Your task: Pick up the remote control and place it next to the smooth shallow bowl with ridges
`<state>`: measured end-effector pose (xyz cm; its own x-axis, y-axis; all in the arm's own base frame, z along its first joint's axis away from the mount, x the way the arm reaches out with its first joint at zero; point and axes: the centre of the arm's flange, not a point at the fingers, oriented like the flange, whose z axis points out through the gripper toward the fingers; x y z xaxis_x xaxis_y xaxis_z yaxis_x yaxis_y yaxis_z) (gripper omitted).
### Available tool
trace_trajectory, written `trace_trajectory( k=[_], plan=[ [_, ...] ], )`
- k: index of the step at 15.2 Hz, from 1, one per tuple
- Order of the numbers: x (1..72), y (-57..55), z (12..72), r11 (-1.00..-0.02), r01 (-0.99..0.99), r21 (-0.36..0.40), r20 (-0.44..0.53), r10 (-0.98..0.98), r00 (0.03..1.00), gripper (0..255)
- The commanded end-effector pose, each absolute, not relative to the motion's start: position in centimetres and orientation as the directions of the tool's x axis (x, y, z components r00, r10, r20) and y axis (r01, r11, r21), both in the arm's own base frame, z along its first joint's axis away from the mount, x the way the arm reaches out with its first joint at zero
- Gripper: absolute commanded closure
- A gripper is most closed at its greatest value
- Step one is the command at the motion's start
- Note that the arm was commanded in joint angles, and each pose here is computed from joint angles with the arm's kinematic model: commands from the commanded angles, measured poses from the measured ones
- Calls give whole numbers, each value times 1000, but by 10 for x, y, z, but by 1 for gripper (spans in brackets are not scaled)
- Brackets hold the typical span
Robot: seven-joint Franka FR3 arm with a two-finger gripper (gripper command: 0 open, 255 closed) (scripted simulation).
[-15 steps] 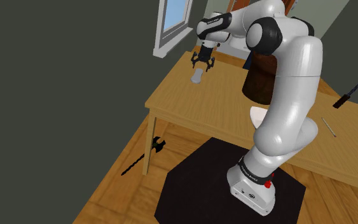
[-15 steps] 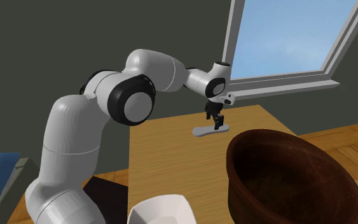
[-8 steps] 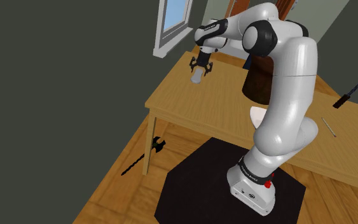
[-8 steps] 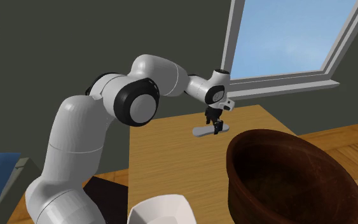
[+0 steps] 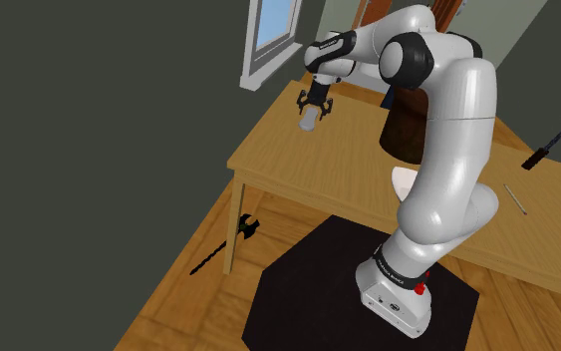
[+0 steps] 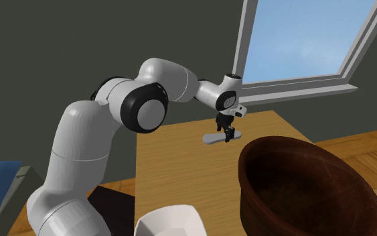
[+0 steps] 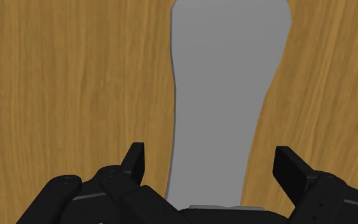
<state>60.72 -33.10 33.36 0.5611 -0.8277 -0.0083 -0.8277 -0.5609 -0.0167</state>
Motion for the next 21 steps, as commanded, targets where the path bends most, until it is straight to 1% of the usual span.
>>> trace_trajectory(
  k=[1, 10, 21],
  plan=[
    [607, -331, 334, -561, -828, -17, -8, -828, 561, 255],
    [607, -331, 334, -561, -828, -17, -8, -828, 561, 255],
    [607, -331, 392, -561, -828, -17, -8, -828, 561, 255]
  ],
)
